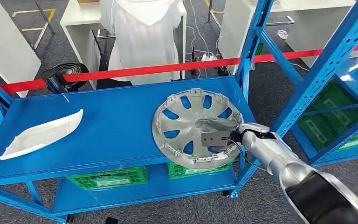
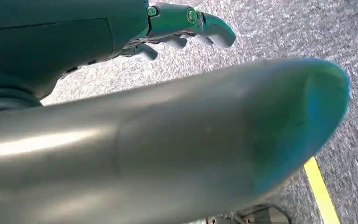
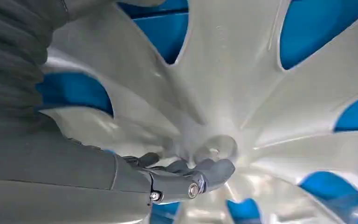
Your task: Take the parts from the cabinet and place them on the table.
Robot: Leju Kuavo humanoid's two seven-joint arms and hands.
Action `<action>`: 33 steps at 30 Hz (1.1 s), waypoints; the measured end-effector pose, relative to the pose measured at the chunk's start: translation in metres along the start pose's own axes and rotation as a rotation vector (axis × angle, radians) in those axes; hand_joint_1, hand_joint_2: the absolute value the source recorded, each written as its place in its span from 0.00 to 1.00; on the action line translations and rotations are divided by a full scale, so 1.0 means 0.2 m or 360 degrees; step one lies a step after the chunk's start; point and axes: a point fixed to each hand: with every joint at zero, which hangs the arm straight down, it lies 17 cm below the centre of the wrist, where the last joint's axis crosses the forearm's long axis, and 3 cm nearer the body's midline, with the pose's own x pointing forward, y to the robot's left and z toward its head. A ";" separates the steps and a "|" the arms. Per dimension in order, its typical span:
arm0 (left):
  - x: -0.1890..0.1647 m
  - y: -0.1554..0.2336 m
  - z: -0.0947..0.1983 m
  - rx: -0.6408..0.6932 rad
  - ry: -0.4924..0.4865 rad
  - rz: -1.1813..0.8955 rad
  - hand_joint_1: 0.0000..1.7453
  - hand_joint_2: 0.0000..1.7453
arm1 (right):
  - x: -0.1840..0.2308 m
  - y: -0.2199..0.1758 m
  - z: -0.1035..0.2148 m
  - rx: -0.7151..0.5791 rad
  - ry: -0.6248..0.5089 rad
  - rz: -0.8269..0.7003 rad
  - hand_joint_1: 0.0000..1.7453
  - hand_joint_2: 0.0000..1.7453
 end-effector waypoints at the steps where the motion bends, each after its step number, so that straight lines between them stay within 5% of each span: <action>1: 0.00 -0.01 0.00 -0.0005 0.0000 0.0000 0.00 0.00 | -0.02 0.00 0.01 -0.0004 0.0010 0.0002 0.00 1.00; 27: -0.12 -0.08 0.04 -0.0019 0.0026 0.0017 0.00 0.00 | 0.00 -0.06 -0.02 -0.0435 0.0016 0.0299 0.00 1.00; 28: -0.12 -0.08 0.04 -0.0019 0.0026 0.0023 0.00 0.00 | 0.01 -0.07 -0.02 -0.0446 0.0012 0.0308 0.00 0.00; 33: -0.13 -0.09 0.04 -0.0024 0.0023 0.0048 0.00 0.00 | 0.00 -0.10 -0.02 -0.0523 0.0034 0.0364 0.00 0.00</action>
